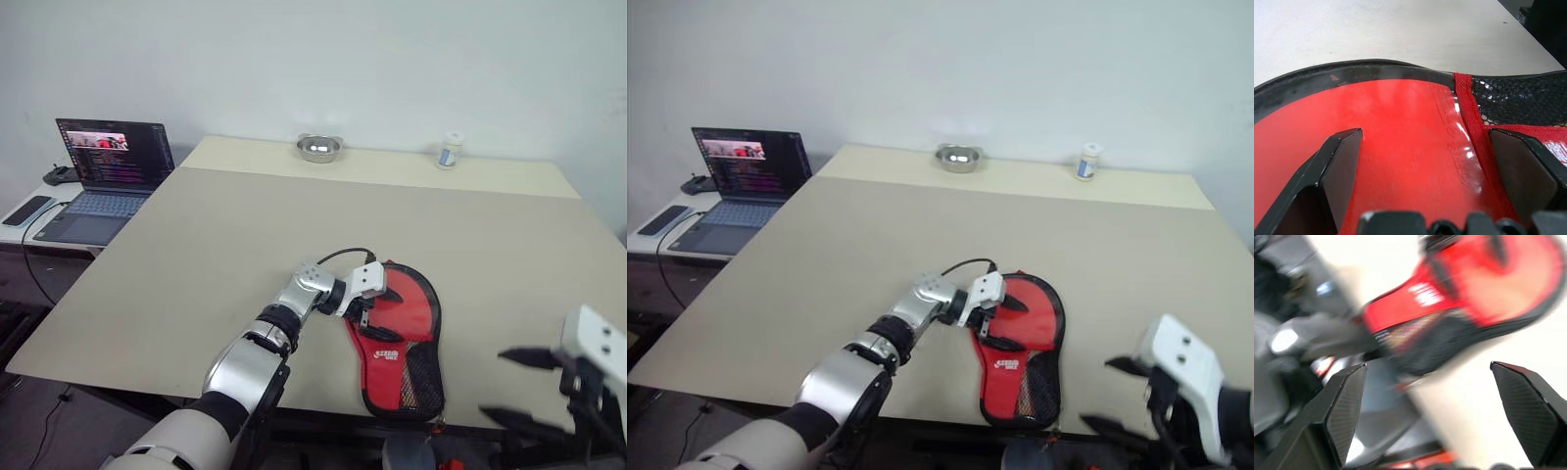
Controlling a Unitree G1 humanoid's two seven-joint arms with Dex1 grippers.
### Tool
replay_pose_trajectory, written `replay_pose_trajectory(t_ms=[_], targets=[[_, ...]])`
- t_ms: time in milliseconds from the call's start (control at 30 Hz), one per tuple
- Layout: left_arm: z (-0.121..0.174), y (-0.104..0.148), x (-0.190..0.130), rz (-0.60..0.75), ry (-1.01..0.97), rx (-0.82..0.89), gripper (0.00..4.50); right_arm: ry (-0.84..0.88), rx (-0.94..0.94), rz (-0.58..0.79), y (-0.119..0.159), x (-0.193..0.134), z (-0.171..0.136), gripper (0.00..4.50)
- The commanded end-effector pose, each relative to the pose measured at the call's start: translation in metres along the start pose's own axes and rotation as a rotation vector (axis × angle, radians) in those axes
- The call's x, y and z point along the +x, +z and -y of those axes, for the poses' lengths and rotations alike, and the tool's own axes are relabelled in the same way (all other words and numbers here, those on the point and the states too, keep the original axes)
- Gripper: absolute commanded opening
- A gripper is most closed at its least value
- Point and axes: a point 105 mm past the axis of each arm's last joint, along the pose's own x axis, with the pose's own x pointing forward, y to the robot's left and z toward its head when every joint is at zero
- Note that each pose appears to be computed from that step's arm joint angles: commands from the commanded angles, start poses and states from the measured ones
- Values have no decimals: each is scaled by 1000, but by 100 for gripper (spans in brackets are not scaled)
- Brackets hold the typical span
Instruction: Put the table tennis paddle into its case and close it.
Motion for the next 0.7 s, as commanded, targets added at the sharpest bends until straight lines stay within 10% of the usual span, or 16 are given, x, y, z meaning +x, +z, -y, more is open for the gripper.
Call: replay_pose_trajectory(t_ms=[33, 267, 467, 700], targets=[[-2, 11, -6, 34, -17, 21, 450, -65, 0, 36, -1, 7, 26, 443], [-18, 54, -82, 147, 111, 122, 450, -146, -34, 266, 22, 57, 74, 443], [-2, 41, -171, 65, 365, 42, 450, -80, -104, 391, 45, 95, 86, 443], [34, 22, -181, 54, 480, -78, 450, -21, -98, 427, 48, 114, 105, 443]])
